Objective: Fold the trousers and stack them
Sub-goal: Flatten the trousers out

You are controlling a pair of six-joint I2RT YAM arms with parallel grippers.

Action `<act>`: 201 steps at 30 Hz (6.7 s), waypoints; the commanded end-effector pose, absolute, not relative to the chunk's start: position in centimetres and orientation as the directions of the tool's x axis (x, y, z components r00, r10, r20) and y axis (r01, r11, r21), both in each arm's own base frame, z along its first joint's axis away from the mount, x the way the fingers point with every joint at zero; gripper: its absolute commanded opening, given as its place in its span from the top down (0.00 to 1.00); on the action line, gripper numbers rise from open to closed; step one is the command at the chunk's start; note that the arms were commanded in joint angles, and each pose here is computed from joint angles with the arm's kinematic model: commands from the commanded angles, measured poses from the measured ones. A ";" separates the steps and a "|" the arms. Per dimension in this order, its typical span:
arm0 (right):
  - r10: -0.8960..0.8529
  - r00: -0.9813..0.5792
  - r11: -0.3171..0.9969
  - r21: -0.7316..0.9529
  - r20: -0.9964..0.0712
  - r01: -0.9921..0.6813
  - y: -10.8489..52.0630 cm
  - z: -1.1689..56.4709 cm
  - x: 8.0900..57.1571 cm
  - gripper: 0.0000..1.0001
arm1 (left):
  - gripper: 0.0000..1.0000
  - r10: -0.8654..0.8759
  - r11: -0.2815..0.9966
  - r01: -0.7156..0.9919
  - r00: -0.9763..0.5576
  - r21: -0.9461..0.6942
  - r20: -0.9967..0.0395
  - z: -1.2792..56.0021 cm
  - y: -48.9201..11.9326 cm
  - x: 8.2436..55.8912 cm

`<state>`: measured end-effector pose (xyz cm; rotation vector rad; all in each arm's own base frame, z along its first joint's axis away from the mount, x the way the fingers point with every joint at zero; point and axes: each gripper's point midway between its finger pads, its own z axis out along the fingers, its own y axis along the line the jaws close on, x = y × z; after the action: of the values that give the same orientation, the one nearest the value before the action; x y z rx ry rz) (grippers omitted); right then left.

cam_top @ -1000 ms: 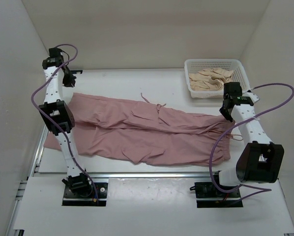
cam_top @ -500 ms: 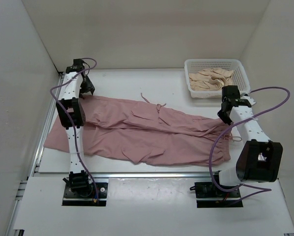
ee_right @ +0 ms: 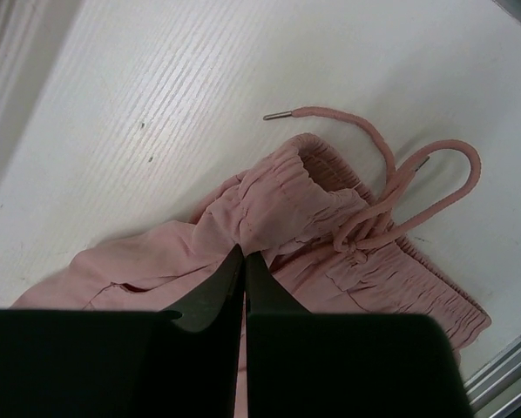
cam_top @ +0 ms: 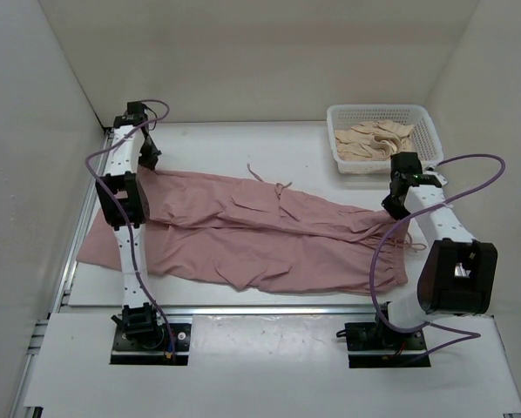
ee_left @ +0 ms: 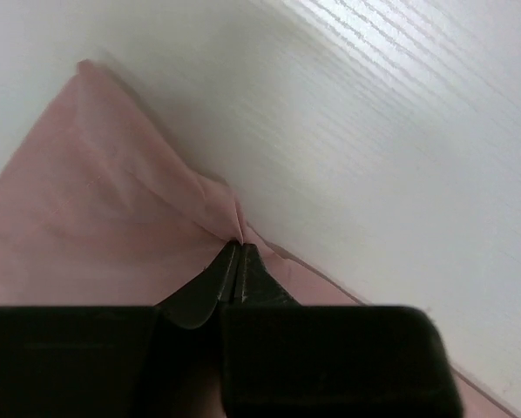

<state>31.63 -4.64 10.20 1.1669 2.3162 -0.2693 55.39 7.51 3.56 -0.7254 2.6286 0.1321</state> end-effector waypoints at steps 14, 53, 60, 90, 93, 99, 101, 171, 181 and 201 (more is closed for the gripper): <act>0.683 -0.424 0.588 0.104 -0.596 0.802 -5.9 12.4 36.2 1.00 | 0.89 -0.403 0.875 -0.468 -0.556 -0.127 -0.727 22.2 8.4 57.7; 0.637 -0.443 0.640 0.112 -0.631 0.760 -5.8 14.4 30.6 0.26 | 0.19 -0.582 0.810 -0.546 -0.702 -0.214 -0.411 7.1 9.7 53.7; 0.636 -0.454 0.652 0.119 -0.624 0.749 -5.6 14.7 31.7 0.26 | 0.22 -0.578 0.808 -0.557 -0.688 -0.191 -0.439 4.9 9.4 56.5; 0.635 -0.453 0.656 0.126 -0.626 0.744 -5.7 15.6 30.9 0.26 | 0.00 -0.499 0.825 -0.543 -0.572 -0.156 -0.651 21.3 10.4 53.2; 0.635 -0.459 0.656 0.120 -0.622 0.745 -5.7 15.2 30.7 0.26 | 0.40 -0.488 0.822 -0.558 -0.586 -0.114 -0.647 21.5 11.2 51.1; 0.641 -0.467 0.662 0.131 -0.610 0.738 -5.3 14.6 30.8 0.26 | 0.90 -0.517 0.763 -0.646 -0.588 -0.025 -0.622 19.9 13.3 45.8; 0.643 -0.469 0.665 0.137 -0.605 0.734 -5.1 14.4 30.8 0.26 | 0.87 -0.535 0.750 -0.661 -0.591 -0.018 -0.604 18.3 13.7 45.1; 0.650 -0.484 0.691 0.192 -0.586 0.697 -4.4 13.1 30.9 0.26 | 0.90 -0.524 0.836 -0.530 -0.696 -0.142 -0.492 13.1 10.2 49.1; 0.636 -0.499 0.701 0.170 -0.589 0.693 -4.6 12.7 30.6 0.26 | 0.90 -0.649 0.749 -0.646 -0.671 -0.146 -0.358 5.9 12.4 46.2; 0.631 -0.512 0.707 0.160 -0.583 0.689 -4.6 12.3 31.0 0.26 | 0.82 -0.648 0.744 -0.641 -0.621 -0.189 -0.442 7.2 13.8 54.0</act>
<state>30.61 -4.37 12.14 1.0239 2.2962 -0.1179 52.70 14.12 3.69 -1.0023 2.5191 -0.0074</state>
